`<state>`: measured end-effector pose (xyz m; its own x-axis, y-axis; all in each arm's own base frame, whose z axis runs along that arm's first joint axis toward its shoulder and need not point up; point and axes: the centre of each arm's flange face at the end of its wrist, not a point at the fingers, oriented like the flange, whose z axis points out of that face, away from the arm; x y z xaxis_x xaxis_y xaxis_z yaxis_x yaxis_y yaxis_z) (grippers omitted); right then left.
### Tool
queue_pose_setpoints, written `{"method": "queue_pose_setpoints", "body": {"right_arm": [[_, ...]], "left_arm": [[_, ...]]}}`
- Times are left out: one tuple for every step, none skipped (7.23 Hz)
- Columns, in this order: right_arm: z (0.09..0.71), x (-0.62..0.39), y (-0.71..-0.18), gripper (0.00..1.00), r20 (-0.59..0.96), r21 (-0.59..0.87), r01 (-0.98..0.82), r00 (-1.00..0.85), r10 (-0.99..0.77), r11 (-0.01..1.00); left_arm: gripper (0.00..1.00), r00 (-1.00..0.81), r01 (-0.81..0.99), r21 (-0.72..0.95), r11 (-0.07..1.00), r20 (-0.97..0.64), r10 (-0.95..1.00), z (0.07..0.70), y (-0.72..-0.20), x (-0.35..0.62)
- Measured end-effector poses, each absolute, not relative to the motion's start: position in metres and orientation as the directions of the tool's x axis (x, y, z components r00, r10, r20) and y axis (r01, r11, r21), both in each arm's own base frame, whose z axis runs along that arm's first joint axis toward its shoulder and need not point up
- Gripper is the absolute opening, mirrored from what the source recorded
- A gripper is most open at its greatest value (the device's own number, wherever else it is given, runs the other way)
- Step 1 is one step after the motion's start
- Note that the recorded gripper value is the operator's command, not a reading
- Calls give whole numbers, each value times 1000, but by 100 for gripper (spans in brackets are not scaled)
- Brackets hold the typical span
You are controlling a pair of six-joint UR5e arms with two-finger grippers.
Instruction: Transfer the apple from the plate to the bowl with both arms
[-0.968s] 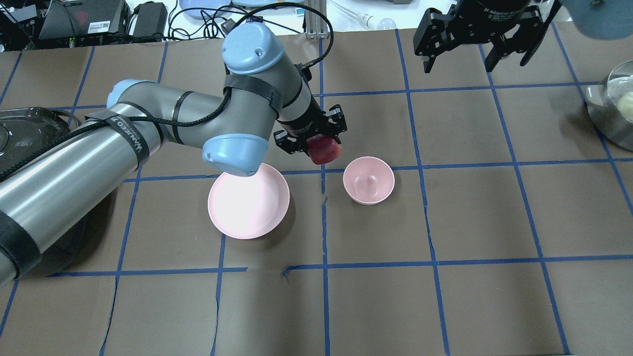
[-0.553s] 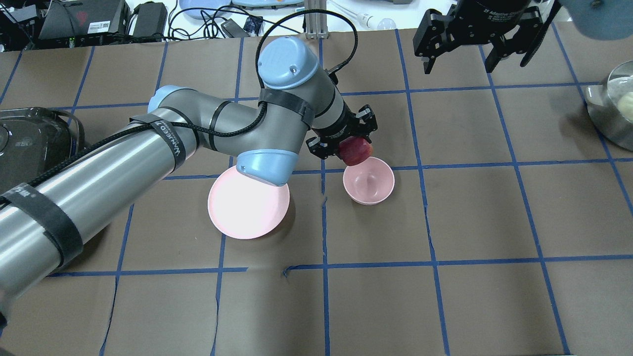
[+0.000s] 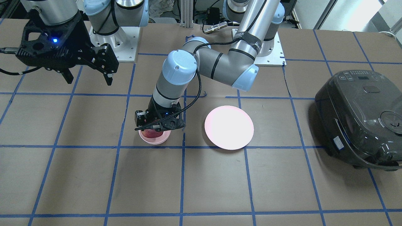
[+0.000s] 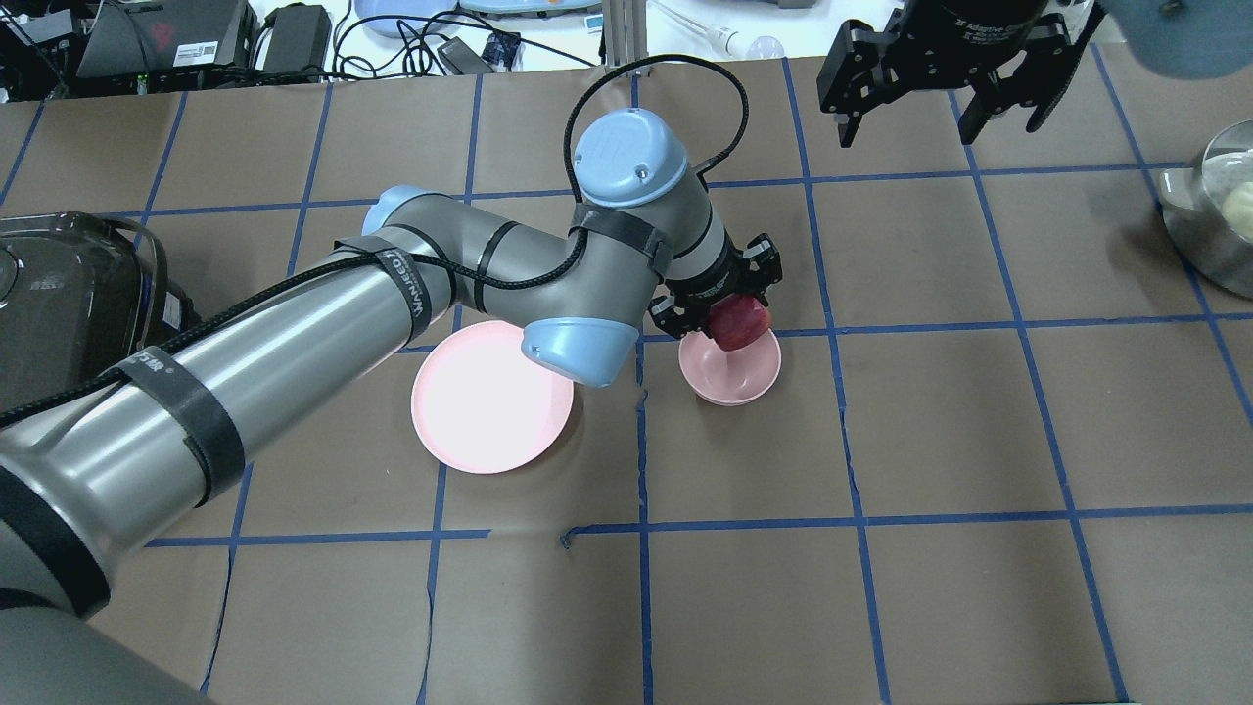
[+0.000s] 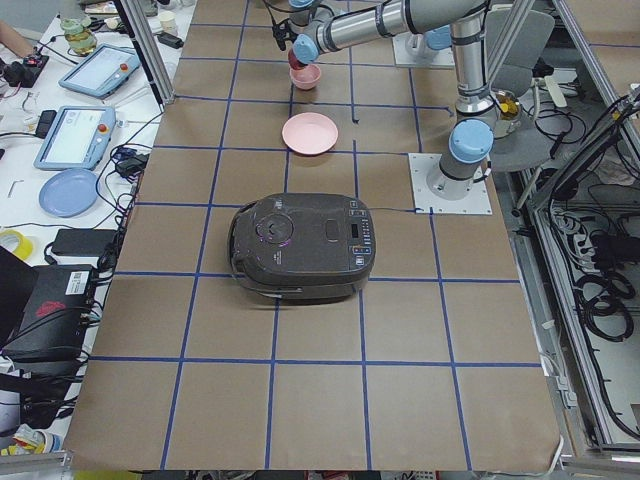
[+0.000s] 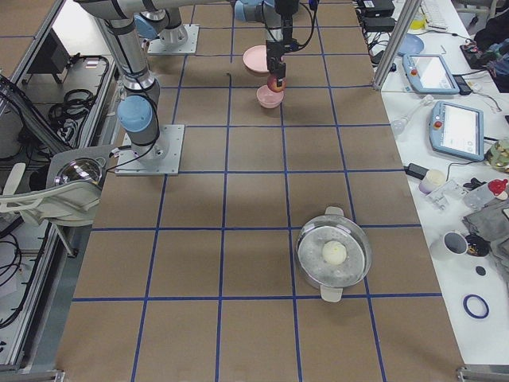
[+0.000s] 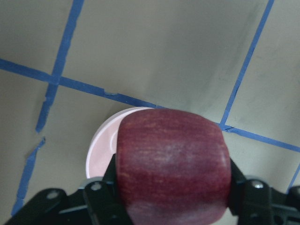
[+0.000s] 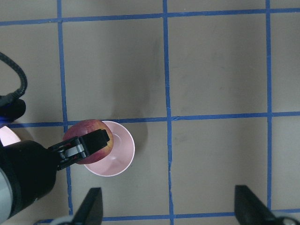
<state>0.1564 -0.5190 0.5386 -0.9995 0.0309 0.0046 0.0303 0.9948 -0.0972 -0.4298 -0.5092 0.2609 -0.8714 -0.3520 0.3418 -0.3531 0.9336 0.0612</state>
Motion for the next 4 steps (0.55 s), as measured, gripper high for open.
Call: {"method": "queue_pose_setpoints", "body": {"right_arm": [[539, 156, -519, 100, 7, -98, 31, -999, 31, 995], [539, 155, -520, 100, 9, -99, 31, -999, 32, 995], [539, 155, -520, 100, 10, -99, 31, -999, 32, 995], [539, 155, -520, 100, 10, -100, 31, -999, 32, 995]], "left_arm": [[0, -882, -343, 58, 937, 324, -343, 251, -508, -430], [0, -896, -328, 49, 943, 300, -327, 242, -505, -428], [0, -903, -319, 45, 947, 289, -318, 239, -501, -427], [0, -904, -317, 44, 948, 287, -315, 240, -499, -426]]}}
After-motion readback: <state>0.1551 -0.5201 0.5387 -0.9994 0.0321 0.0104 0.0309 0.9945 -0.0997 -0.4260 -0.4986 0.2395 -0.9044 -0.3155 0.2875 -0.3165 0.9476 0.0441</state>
